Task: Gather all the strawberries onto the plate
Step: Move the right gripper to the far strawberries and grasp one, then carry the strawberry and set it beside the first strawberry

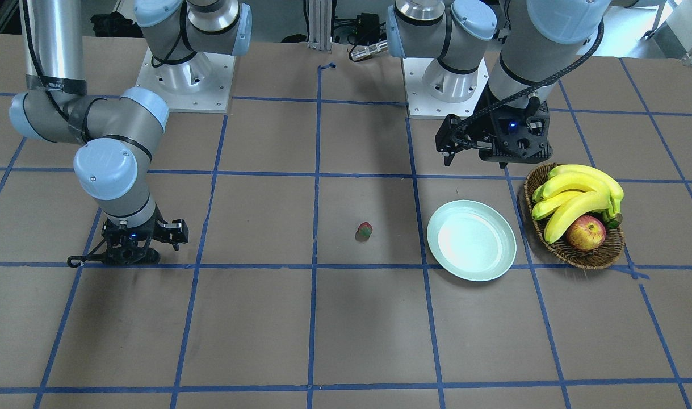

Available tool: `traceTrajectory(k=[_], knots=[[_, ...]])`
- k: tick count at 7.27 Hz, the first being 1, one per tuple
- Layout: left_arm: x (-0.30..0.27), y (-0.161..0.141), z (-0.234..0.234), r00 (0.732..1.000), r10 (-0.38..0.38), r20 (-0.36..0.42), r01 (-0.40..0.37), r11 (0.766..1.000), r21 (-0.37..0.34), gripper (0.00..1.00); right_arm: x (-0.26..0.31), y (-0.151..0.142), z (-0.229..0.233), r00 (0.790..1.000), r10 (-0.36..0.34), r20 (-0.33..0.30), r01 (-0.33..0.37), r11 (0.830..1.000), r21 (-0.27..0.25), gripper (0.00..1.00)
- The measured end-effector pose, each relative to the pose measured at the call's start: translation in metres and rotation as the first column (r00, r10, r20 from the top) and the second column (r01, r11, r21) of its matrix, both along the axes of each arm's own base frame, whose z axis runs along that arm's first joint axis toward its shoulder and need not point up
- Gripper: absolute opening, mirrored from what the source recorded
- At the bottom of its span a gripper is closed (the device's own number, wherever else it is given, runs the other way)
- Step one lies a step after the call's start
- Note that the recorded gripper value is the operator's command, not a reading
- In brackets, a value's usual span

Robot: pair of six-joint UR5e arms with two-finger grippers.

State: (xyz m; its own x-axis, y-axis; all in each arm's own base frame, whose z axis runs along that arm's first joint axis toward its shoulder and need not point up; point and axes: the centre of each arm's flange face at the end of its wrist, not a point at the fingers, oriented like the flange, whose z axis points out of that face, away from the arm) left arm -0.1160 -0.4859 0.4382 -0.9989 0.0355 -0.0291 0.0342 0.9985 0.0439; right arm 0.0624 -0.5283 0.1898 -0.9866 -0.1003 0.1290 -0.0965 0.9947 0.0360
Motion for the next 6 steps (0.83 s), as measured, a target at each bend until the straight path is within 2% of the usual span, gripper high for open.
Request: traceTrajectory(k=[1, 6], knots=[[0.000, 0.000, 0.000, 1.000, 0.000, 0.000, 0.000, 1.000, 0.000, 1.00, -0.003, 0.001, -0.001, 1.000, -0.003, -0.005, 0.003, 1.000, 0.002, 0.48], [0.000, 0.002, -0.002, 1.000, -0.001, 0.000, 0.001, 1.000, 0.004, 1.00, -0.017, -0.006, -0.007, 1.000, -0.029, -0.007, 0.029, 1.000, -0.009, 0.50]])
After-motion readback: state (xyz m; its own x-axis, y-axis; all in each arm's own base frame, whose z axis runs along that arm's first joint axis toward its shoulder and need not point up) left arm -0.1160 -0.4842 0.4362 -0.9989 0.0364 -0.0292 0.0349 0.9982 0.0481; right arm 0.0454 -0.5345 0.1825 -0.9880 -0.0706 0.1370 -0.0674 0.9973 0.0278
